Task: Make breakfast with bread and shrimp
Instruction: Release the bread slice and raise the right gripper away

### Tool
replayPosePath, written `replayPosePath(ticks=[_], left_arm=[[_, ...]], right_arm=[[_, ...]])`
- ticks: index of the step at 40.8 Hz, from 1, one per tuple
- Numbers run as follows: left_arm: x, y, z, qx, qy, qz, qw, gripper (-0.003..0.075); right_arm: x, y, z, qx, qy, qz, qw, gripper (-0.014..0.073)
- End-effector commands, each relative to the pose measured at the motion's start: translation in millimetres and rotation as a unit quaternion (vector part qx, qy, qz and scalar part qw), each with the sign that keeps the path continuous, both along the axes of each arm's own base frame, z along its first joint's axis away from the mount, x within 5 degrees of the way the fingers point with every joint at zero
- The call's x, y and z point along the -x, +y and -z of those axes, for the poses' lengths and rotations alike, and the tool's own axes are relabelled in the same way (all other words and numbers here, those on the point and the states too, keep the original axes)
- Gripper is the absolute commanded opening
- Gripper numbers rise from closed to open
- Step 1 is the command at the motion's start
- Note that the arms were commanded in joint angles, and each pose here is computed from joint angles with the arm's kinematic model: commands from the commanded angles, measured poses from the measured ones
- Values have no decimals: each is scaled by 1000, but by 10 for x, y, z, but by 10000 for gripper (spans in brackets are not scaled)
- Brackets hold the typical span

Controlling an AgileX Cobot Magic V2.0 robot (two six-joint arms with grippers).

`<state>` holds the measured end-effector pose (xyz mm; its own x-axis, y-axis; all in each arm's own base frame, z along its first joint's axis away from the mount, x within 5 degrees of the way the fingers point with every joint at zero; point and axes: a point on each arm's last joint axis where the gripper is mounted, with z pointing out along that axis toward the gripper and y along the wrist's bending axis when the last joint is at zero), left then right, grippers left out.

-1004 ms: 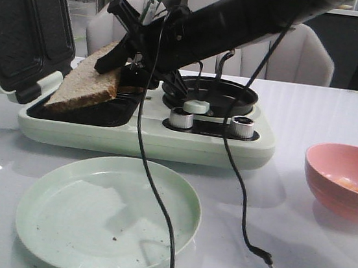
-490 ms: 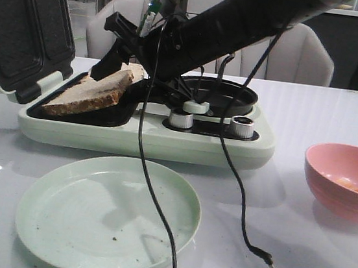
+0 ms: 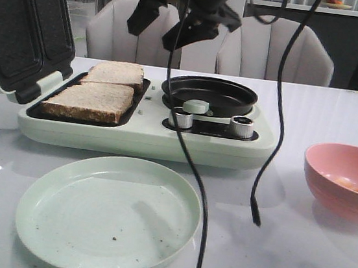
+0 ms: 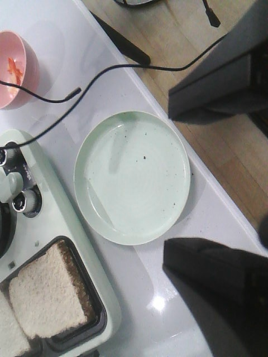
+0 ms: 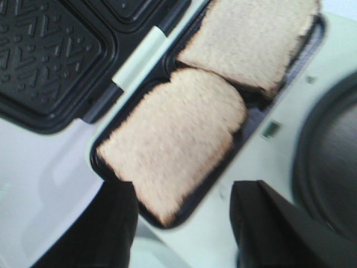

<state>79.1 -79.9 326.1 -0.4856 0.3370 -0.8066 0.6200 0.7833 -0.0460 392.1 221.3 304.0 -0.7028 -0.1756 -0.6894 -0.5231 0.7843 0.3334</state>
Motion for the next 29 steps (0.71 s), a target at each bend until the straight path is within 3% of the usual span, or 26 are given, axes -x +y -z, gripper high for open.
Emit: replayPosePath(ticks=[1,6,10,29], left_arm=[[-7,-32,-128,33,-30,11,999,486],[-7,-32,-128,33,-30,11,999,486],[-7,-32,-128,33,-30,11,999,486],[-7,-32,-128,33,-30,11,999,486]], right_arm=[[232,-197,-577,14,-44,26,999,483],[440,-380,-707,77,-57,45,994,483],[659,-517,-733,101,-70,52,991,483],[2017,-1218,-658,96,-116,61,987,483]])
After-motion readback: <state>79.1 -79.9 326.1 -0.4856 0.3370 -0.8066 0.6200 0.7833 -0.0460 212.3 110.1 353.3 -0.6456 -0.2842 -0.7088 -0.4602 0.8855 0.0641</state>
